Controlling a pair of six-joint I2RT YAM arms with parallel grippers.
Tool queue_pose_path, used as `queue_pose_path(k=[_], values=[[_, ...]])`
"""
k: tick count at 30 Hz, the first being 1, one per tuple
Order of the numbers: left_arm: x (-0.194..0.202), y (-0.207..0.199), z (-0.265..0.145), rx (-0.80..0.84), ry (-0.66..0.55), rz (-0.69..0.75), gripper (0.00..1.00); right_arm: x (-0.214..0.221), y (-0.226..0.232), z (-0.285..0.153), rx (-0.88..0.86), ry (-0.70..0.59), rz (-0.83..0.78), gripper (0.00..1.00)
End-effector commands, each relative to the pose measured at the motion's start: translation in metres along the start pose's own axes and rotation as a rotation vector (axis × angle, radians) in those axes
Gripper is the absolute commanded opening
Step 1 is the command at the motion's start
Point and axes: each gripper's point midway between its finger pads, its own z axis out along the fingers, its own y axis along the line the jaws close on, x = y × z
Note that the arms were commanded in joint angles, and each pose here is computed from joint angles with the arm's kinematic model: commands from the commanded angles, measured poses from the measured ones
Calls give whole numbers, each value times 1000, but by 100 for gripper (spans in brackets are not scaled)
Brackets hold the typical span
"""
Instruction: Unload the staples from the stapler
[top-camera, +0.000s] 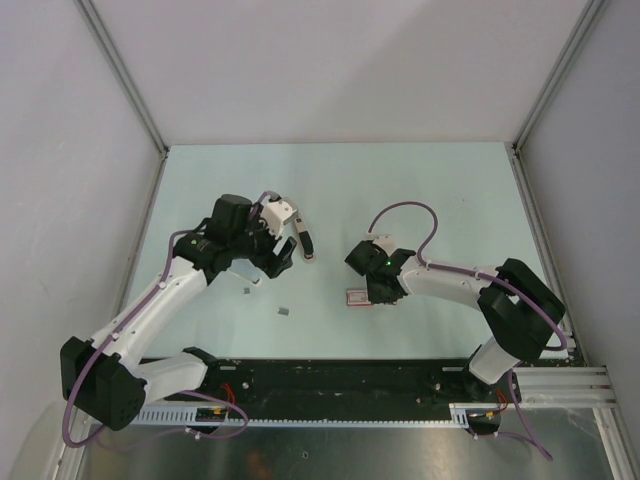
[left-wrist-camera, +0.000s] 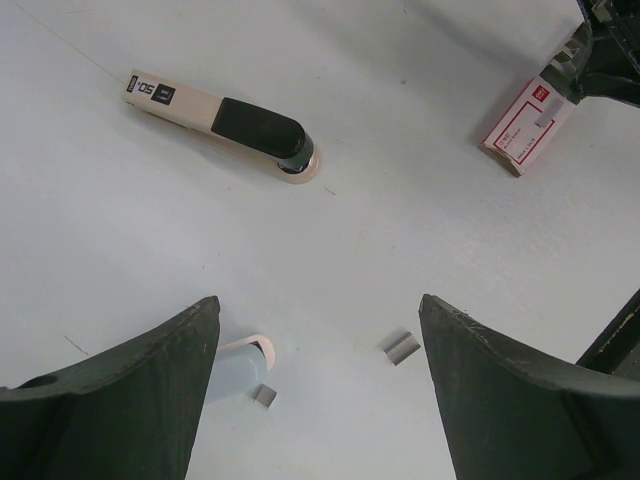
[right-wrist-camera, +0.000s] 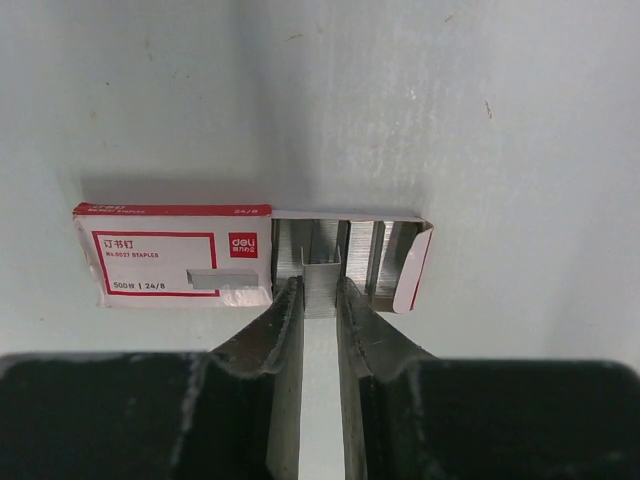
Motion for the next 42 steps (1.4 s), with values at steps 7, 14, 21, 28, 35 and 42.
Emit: queue_pose_path(k=[7, 14, 21, 28, 35, 42], values=[[-7, -5, -6, 8, -37, 25, 85, -10, 6, -5, -37, -40, 33, 1], [-8, -6, -6, 12, -39, 24, 85, -11, 7, -5, -46, -42, 33, 1], [-7, -6, -7, 13, -41, 27, 85, -8, 1, -2, -17, -31, 25, 2], [-7, -6, -7, 13, -42, 26, 85, -8, -3, -3, -5, -33, 19, 2], [-8, -6, -7, 12, -43, 25, 85, -7, -4, -2, -1, -24, 5, 4], [-8, -7, -8, 13, -43, 25, 85, -5, -4, 0, -6, -12, -4, 6]])
